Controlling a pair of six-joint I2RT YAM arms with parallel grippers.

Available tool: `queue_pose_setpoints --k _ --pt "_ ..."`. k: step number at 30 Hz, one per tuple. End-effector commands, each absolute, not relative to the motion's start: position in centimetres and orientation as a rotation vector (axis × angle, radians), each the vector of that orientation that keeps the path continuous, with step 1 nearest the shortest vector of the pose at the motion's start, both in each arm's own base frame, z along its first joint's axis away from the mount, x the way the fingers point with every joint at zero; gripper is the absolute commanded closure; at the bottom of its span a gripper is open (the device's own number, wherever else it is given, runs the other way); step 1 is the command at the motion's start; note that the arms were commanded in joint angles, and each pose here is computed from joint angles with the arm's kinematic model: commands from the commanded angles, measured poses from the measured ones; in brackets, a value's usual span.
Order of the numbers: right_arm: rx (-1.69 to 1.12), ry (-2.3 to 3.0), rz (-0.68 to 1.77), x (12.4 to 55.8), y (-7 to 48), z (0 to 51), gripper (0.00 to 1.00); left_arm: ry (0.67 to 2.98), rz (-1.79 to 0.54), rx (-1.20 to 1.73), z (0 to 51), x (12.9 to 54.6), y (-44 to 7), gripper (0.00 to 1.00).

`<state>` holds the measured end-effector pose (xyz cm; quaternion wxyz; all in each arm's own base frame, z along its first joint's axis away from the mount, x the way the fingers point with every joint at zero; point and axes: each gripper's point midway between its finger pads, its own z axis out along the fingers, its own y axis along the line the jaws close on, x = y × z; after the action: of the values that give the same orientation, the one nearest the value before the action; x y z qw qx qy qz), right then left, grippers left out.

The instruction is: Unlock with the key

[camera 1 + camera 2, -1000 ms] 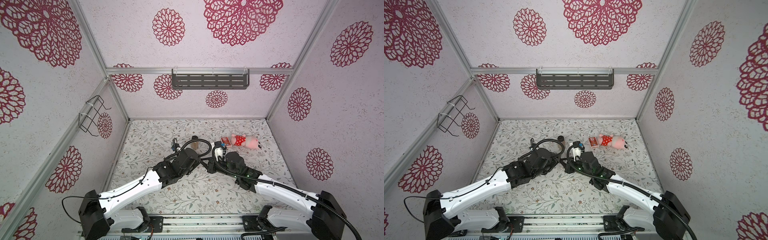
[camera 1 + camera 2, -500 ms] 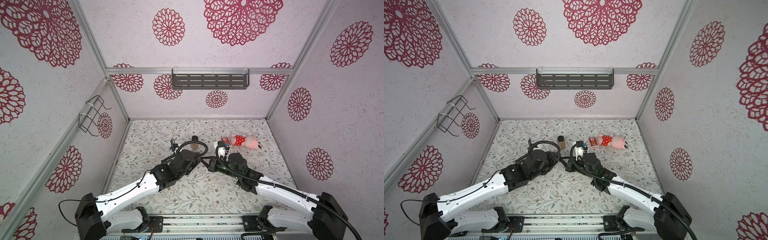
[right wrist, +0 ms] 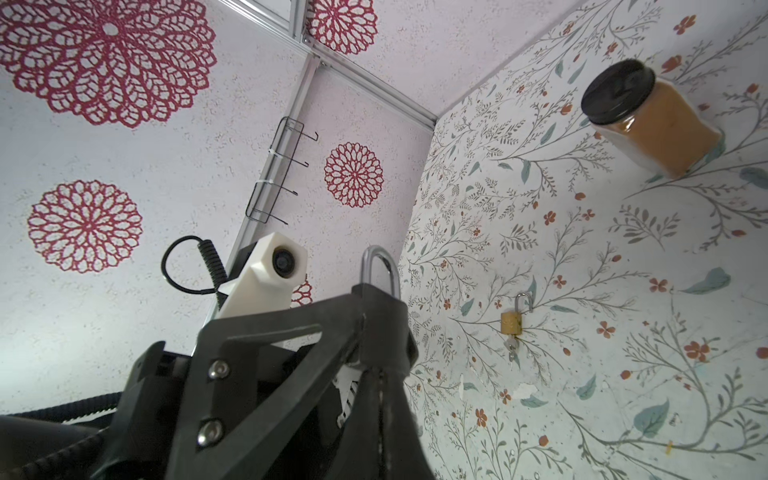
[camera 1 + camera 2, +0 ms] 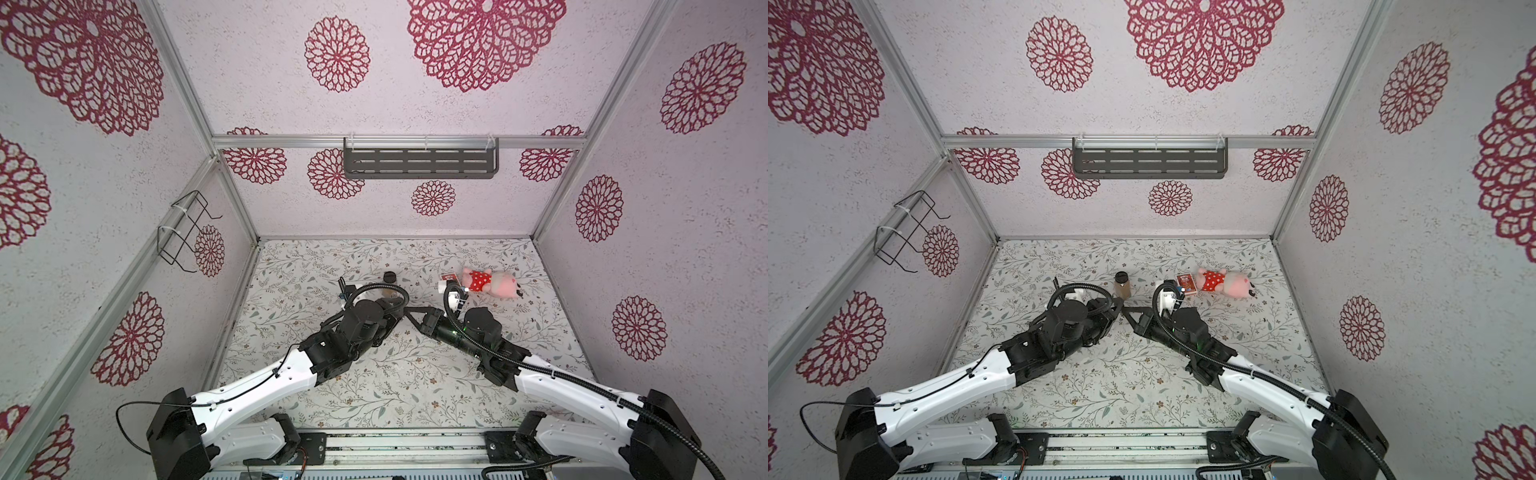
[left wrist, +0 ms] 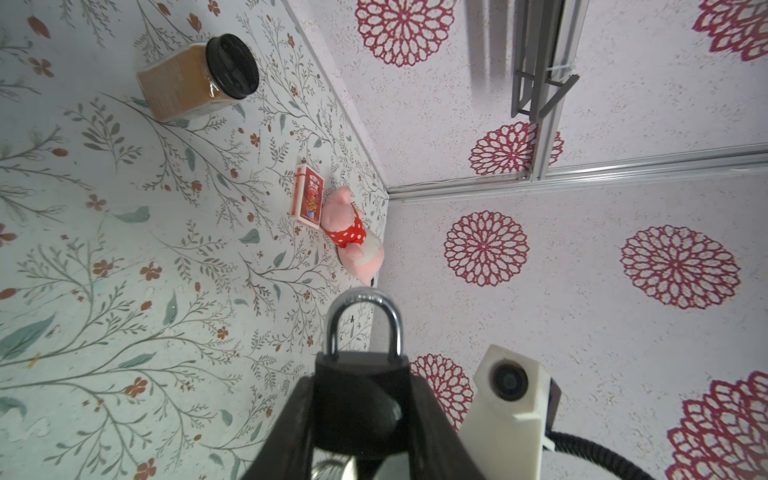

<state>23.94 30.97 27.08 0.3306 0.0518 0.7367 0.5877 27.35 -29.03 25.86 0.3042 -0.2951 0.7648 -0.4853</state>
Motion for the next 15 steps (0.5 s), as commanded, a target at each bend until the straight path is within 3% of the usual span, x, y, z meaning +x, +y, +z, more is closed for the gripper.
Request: queue_pose_setpoints --k 1,7,14,15 --pt "0.098 1.843 1.665 22.3 32.0 30.1 1.00 1.958 -1.515 -0.717 29.8 26.2 -31.2 1.00" --pt "0.095 1.863 1.641 22.0 32.5 30.1 1.00 1.913 -1.559 -0.727 30.3 26.0 -31.4 1.00" --pt "0.003 1.875 1.551 22.0 32.4 30.0 1.00 2.011 -1.286 -0.713 28.0 26.4 -28.7 1.00" --pt "-0.008 1.881 1.532 22.0 32.3 30.0 0.96 2.036 -1.234 -0.717 27.3 26.4 -28.2 1.00"
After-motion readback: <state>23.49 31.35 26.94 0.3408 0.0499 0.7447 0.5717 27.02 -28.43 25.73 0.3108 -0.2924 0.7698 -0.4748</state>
